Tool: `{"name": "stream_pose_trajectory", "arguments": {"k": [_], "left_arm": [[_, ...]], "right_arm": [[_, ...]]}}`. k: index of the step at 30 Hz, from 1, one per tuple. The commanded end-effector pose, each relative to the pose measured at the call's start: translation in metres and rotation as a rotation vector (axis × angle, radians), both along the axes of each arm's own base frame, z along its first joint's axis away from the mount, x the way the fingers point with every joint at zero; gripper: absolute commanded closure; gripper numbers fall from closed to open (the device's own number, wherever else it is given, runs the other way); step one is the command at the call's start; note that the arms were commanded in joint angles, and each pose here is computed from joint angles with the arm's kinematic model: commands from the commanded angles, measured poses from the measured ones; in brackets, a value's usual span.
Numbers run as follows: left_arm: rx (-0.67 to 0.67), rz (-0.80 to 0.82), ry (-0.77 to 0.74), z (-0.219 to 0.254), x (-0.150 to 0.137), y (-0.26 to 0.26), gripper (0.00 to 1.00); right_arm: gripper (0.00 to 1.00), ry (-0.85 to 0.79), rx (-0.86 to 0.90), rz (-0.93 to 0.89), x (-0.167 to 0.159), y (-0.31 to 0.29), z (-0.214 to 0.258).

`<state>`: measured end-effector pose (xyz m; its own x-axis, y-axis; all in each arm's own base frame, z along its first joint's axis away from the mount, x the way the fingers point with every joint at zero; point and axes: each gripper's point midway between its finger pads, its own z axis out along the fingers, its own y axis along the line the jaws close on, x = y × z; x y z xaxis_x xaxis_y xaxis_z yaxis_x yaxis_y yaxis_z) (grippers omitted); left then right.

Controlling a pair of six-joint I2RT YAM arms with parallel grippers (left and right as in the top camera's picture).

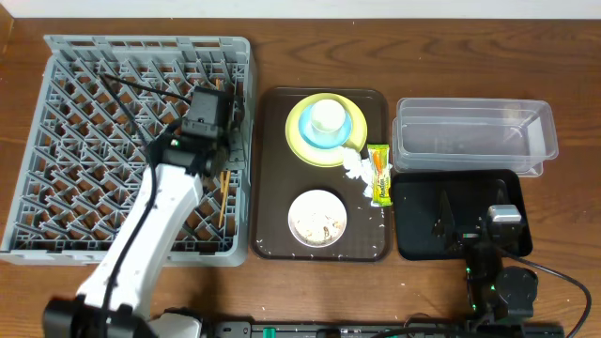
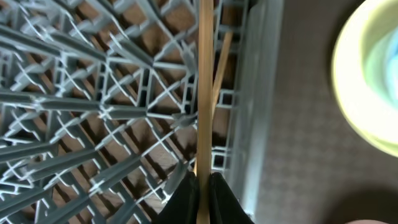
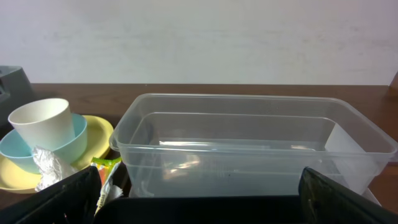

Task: Sort waste into correct bins and load items into the dishwasher
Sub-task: 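Carry the second chopstick into the dish rack with the left gripper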

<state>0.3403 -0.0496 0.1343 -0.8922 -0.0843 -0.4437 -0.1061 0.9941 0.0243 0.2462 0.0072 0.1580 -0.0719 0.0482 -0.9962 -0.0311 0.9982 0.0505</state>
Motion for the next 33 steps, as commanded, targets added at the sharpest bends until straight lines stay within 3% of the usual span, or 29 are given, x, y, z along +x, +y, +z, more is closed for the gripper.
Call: {"name": "stream_pose_trajectory", "arguments": {"k": [1,9,11,12,19,28,33], "left_arm": [[0.046,-0.032,0.097,-0.030,-0.006,0.004,0.92],[0.060,-0.032,0.157,-0.049,-0.007,0.004,0.92],[0.059,-0.032,0.156,-0.049,-0.007,0.004,0.85],[0.059,-0.032,0.156,-0.049,-0.007,0.004,0.76],[0.050,-0.014,0.147,-0.041,-0.011,0.005,0.64],[-0.136,-0.035,0.036,0.019,-0.038,-0.015,0.62],[-0.165,-0.049,0.072,0.035,-0.076,-0.014,0.47]], "right_arm": [[0.01,0.004,0.012,-0.004,0.000,0.000,-0.001],[0.01,0.004,0.012,-0.004,0.000,0.000,-0.001],[0.01,0.004,0.012,-0.004,0.000,0.000,-0.001],[0.01,0.004,0.013,-0.004,0.000,0.000,-0.001],[0.01,0.004,0.012,-0.004,0.000,0.000,-0.001],[0.01,0.004,0.012,-0.004,0.000,0.000,-0.001],[0.01,0.004,0.013,-0.004,0.000,0.000,-0.001]]}}
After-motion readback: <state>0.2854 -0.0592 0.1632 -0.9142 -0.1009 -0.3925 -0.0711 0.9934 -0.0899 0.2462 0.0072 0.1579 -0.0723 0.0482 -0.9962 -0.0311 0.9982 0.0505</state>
